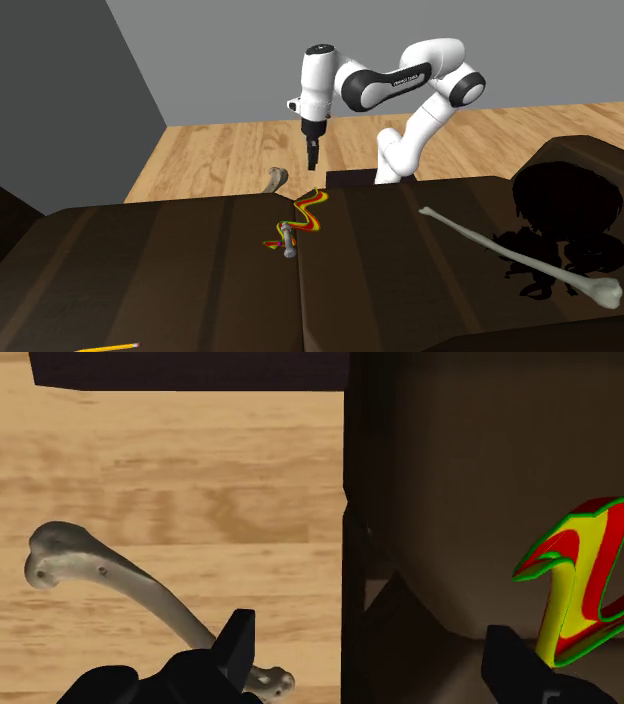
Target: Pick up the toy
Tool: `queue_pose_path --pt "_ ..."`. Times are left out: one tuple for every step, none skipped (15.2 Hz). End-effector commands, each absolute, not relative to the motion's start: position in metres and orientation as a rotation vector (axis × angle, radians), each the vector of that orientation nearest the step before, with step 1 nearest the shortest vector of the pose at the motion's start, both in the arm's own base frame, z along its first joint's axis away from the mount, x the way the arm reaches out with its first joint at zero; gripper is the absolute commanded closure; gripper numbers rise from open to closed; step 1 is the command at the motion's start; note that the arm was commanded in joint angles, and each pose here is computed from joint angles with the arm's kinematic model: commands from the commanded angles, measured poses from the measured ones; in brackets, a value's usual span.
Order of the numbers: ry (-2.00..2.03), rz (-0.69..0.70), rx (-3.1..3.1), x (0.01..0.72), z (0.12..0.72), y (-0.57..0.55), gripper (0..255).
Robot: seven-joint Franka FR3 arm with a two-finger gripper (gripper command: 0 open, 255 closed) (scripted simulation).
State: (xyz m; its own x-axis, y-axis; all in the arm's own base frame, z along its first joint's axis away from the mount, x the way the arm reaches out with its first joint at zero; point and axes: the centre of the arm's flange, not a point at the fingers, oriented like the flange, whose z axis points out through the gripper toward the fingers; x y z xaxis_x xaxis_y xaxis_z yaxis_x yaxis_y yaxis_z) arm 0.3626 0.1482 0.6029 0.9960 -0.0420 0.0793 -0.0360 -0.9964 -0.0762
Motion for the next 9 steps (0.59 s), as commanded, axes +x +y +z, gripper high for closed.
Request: queue_pose_path --pt "0.087 -0.107 -3.059 0.369 0.599 0.174 0" --pt "0.099 -0.098 -3.057 0.373 0.597 0.187 0" --pt "0.112 -0.09 -3.055 0.377 0.595 0.199 0" --pt "0.124 -0.082 -3.053 0.38 0.593 0.212 0" --pt "0.136 -0.073 -3.051 0.384 0.592 0.224 0" --pt "0.148 -0.065 -3.048 0.388 0.59 0.236 0" --pt "0.161 -0.057 -3.046 0.392 0.588 0.249 0" --pt "0.173 -0.048 -3.043 0.396 0.586 0.261 0" --pt "0.185 -0.04 -3.041 0.4 0.585 0.273 0"
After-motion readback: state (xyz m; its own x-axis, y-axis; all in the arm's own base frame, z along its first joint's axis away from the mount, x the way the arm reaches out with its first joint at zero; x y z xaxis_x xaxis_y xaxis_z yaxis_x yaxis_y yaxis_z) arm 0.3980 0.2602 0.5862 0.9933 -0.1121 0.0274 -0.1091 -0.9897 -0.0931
